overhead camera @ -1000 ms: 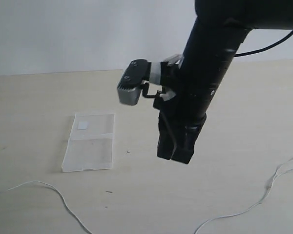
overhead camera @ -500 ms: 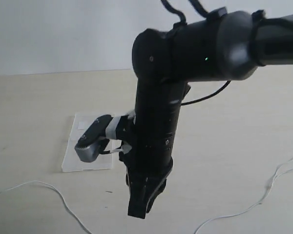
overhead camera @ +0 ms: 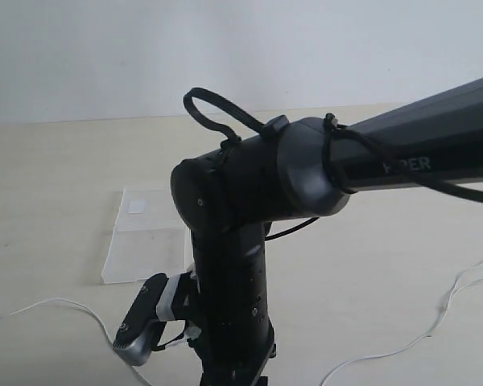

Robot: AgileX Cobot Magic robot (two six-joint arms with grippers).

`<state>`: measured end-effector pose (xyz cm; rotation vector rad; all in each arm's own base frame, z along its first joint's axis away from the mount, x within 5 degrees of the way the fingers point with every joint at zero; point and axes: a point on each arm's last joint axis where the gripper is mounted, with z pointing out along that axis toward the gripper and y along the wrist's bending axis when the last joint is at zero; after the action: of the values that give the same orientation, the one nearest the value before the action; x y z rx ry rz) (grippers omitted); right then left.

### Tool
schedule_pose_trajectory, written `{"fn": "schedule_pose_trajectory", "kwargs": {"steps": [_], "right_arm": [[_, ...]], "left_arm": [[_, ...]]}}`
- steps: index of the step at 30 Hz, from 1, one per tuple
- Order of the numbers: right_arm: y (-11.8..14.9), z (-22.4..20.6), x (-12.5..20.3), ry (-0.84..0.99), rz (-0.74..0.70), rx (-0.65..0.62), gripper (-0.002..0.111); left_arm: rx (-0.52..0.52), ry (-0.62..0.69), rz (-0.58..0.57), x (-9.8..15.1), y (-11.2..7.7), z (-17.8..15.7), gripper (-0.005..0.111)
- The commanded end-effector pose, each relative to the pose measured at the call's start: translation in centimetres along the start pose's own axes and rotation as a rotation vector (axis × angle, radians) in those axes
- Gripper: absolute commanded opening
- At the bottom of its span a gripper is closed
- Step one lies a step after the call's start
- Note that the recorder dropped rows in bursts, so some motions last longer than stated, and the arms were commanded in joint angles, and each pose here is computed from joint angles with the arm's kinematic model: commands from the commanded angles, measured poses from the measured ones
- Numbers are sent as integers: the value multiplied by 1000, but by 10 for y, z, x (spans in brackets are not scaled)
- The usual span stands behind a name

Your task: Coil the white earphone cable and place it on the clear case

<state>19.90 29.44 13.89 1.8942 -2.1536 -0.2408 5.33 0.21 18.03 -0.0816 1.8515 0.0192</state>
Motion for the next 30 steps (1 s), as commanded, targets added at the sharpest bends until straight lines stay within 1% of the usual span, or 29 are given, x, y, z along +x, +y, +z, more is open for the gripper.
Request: {"fn": "schedule_pose_trajectory", "kwargs": {"steps": [1, 7, 14, 16, 17, 19, 22, 25, 27, 30], "right_arm": [[-7, 4, -6, -49, 36, 72, 47], [-11, 18, -5, 7, 41, 43, 47], [-18, 29, -2, 73, 36, 69, 46], [-18, 29, -2, 81, 31, 76, 41], [-19, 29, -1, 85, 29, 78, 36], [-20, 29, 0, 94, 53, 94, 24], [-21, 28, 0, 94, 69, 112, 0], [-22, 21, 0, 122, 80, 120, 0], [-20, 8, -1, 138, 74, 123, 0], [-19, -24, -11, 53, 69, 188, 0]], "left_arm": [[2, -17, -10, -1, 0, 0, 0], [2, -17, -10, -1, 0, 0, 0], [2, -17, -10, -1, 0, 0, 0], [2, -17, -10, -1, 0, 0, 0], [2, -17, -10, -1, 0, 0, 0], [2, -17, -10, -1, 0, 0, 0], [2, -17, -10, -1, 0, 0, 0], [2, -17, -10, -1, 0, 0, 0], [2, -17, -10, -1, 0, 0, 0], [2, -17, -10, -1, 0, 0, 0]]}}
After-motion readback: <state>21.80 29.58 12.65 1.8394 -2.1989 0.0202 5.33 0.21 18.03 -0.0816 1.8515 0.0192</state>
